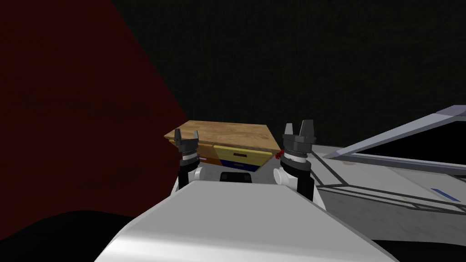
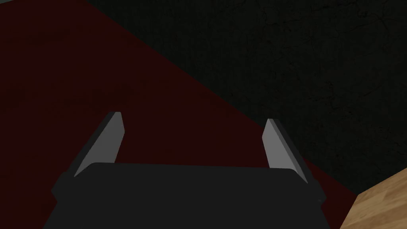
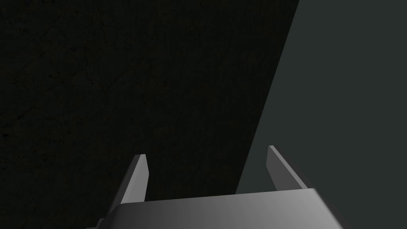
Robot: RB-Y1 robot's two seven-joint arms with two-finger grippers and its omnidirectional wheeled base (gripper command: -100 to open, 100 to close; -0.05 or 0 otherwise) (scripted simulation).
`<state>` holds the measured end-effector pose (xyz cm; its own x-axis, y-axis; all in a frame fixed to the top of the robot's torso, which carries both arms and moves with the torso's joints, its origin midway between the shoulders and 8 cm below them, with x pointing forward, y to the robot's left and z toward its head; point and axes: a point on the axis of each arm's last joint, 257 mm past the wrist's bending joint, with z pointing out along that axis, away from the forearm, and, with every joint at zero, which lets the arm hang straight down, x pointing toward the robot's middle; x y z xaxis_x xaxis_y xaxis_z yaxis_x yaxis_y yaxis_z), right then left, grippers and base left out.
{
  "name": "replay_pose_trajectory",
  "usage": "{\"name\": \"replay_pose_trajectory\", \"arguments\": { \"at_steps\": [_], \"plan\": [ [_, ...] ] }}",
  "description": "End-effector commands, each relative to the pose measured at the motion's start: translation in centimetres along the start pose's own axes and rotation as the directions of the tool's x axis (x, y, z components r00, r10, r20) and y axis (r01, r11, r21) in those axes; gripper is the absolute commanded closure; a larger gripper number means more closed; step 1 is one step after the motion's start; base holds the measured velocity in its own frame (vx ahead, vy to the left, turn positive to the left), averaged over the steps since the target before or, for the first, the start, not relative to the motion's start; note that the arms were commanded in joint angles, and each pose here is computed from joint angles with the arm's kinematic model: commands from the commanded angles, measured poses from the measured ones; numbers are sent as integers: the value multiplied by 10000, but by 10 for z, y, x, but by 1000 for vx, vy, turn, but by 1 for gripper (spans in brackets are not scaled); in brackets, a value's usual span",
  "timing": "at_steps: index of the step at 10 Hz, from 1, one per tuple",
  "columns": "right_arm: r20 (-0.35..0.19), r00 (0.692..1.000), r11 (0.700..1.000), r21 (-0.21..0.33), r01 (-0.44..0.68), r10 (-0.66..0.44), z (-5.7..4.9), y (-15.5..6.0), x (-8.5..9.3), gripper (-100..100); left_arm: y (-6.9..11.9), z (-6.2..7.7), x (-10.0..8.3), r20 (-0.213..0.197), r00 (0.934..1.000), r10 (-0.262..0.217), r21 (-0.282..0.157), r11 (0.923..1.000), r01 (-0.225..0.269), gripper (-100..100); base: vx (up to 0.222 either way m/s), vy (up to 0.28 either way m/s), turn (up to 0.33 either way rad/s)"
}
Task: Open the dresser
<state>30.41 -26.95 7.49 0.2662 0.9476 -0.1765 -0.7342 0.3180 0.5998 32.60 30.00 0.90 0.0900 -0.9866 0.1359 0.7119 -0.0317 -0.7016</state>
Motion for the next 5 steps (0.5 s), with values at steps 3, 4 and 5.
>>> {"name": "replay_pose_trajectory", "arguments": {
  "at_steps": [3, 4, 5],
  "plan": [
    [0, 10000, 10000, -2, 0, 0, 0, 0, 0, 0, 0, 0, 0, 0, 10000, 0, 2, 10000, 0, 0, 0, 0, 0],
    [0, 10000, 10000, -2, 0, 0, 0, 0, 0, 0, 0, 0, 0, -1, 10000, 0, 2, 10000, 0, 0, 0, 0, 0],
    [0, 10000, 10000, -3, 0, 0, 0, 0, 0, 0, 0, 0, 0, -1, 10000, 0, 3, 10000, 0, 0, 0, 0, 0]
  ]
}}
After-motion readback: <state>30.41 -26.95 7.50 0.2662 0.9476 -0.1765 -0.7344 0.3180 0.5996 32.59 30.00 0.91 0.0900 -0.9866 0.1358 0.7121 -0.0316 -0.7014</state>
